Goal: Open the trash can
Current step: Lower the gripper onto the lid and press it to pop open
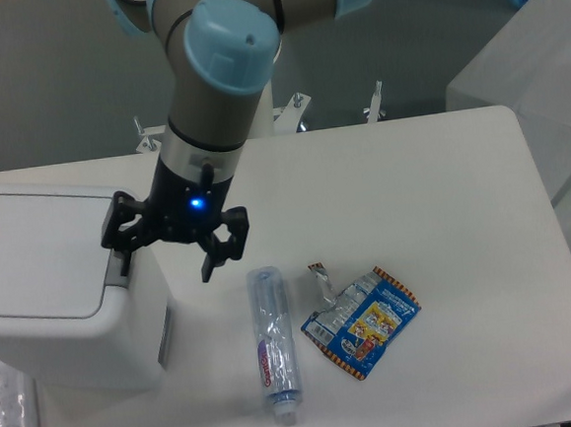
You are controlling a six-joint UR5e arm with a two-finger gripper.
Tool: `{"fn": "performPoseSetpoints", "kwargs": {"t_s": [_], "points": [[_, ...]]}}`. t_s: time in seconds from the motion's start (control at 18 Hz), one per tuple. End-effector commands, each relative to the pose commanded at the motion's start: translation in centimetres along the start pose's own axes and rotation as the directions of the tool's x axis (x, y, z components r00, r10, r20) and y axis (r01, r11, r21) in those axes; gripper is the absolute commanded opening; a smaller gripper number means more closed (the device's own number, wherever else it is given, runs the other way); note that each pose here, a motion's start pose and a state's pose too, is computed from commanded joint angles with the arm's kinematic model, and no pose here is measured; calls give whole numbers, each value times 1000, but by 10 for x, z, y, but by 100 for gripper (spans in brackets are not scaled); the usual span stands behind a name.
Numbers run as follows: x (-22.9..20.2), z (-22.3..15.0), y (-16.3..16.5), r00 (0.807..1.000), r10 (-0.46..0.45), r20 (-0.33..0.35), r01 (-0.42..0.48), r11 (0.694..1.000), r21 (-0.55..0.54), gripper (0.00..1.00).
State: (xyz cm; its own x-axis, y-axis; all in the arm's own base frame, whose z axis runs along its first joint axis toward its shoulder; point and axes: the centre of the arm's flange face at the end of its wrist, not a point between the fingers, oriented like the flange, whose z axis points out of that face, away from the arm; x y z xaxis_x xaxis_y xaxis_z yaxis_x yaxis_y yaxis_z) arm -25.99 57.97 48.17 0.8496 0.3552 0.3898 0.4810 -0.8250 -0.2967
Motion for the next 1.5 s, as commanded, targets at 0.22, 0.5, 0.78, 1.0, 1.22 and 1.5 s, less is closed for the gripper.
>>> {"fn": "performPoseSetpoints", "kwargs": {"t_s": [0.22, 0.5, 0.78, 1.0, 1.22, 1.5], "points": [[-1, -6, -1, 1000, 3, 6, -3, 1000, 9, 100], [-5, -4, 1, 1000, 8, 22, -8, 1000, 2, 100], [-8, -4, 6, 999, 6, 50, -6, 1000, -9, 100], [-5, -4, 9, 999, 11, 50, -10, 1000, -6, 100], [-5, -1, 9, 999, 10, 48, -10, 1000, -11, 100], [-6, 1, 10, 999, 7, 48, -7, 1000, -14, 100]]}}
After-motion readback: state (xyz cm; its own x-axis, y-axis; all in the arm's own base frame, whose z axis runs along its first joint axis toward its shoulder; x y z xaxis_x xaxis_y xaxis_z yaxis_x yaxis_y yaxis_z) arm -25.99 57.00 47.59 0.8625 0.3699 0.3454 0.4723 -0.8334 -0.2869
